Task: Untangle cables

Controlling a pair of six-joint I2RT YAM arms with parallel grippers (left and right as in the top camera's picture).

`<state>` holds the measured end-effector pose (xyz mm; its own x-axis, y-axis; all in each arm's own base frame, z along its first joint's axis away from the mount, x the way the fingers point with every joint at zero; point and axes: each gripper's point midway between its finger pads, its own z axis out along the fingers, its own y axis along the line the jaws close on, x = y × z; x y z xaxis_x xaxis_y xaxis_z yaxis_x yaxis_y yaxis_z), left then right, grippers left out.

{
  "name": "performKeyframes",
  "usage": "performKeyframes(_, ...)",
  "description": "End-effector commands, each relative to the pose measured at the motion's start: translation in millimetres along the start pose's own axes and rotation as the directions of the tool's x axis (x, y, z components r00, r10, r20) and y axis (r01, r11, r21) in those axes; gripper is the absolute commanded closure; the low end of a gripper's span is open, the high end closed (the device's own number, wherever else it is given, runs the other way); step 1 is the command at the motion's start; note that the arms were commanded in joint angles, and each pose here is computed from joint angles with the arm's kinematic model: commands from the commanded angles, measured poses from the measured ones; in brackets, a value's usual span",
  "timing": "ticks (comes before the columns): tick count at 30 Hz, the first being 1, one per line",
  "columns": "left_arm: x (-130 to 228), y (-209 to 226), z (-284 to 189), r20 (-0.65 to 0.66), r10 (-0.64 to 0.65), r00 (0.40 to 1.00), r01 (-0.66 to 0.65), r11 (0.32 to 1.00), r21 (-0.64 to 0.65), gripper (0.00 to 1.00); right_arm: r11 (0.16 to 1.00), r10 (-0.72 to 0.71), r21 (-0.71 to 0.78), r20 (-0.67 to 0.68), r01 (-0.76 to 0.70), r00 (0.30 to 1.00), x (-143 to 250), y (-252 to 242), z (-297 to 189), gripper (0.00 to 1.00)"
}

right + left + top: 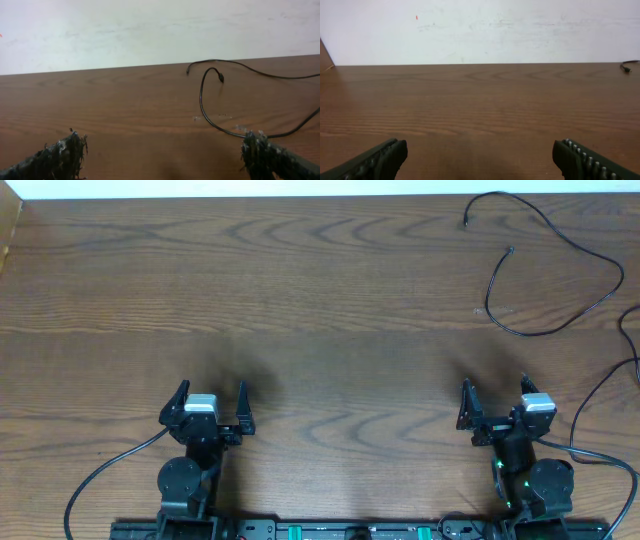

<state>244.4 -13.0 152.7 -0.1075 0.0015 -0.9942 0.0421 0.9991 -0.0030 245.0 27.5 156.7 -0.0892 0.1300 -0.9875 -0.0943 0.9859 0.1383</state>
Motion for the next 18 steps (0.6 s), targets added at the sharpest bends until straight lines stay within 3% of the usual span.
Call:
performKeyframes(1,16.9,6.2,0.7,-0.051,0.008,0.999,-0.010,0.999,-0.033,0.02,0.999,-0.013,0.035,0.007,0.013,1.000,-1.3,-7.9,-0.5,0.01)
performKeyframes(18,16.9,6.2,0.7,-0.051,0.008,0.999,-0.010,0.999,-0.033,0.02,0.999,-0.013,0.044,0.008,0.012,1.000,-1.6,-10.0,-0.6,0.01)
